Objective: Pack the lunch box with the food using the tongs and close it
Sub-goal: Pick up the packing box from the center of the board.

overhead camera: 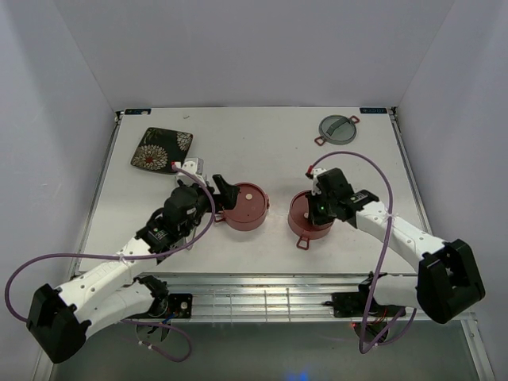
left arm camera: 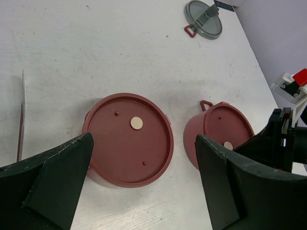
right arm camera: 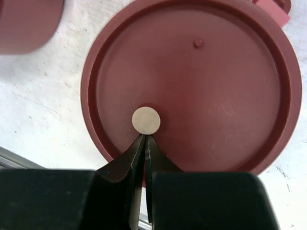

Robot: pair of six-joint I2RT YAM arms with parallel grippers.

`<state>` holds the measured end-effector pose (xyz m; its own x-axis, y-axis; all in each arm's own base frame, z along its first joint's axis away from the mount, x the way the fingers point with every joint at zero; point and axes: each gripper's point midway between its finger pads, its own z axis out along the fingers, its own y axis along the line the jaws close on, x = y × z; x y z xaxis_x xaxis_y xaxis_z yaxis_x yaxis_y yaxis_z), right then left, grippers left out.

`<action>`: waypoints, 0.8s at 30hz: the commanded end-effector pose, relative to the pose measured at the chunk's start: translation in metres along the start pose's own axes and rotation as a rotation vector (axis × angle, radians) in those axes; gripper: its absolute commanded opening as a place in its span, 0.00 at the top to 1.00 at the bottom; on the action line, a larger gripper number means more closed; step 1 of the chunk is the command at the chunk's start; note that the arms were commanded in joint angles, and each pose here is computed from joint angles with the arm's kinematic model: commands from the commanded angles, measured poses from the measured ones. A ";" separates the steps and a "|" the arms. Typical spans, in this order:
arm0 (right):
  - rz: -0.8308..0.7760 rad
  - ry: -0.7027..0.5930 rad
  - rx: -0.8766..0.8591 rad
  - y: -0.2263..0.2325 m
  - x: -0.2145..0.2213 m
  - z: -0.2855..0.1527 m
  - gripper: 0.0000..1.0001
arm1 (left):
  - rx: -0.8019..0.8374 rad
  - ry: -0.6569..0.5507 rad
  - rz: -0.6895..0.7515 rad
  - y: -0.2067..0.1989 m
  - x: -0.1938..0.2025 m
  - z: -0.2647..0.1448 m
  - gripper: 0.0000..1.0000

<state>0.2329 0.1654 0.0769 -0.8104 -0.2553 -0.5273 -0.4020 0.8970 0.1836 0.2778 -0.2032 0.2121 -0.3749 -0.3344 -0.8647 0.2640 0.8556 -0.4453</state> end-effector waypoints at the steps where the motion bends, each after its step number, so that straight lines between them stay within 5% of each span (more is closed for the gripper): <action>1: 0.009 0.082 0.010 -0.002 0.023 0.010 0.92 | -0.002 0.015 0.001 -0.002 0.000 -0.003 0.02; 15: -0.025 -0.136 0.081 0.004 -0.088 -0.048 0.92 | 0.025 0.042 0.000 -0.013 -0.002 0.000 0.02; 18: -0.005 -0.116 0.153 -0.013 -0.083 -0.043 0.81 | 0.019 0.103 0.018 -0.014 0.007 0.006 0.02; 19: 0.027 -0.122 0.187 -0.024 -0.083 -0.044 0.66 | 0.018 0.120 0.023 -0.015 0.010 0.008 0.02; 21: 0.067 -0.113 0.243 -0.042 -0.075 -0.043 0.52 | 0.019 0.150 0.028 -0.015 0.018 0.011 0.02; 24: 0.121 -0.118 0.261 -0.057 -0.066 -0.046 0.45 | 0.038 0.175 0.028 -0.018 0.024 0.012 0.02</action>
<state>0.2921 0.1371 0.1422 -0.7758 -0.1551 -0.6117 -0.2453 0.9672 0.0659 0.2801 -0.2219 0.1889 -0.4941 -0.2461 -0.8339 0.2709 0.8678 -0.4166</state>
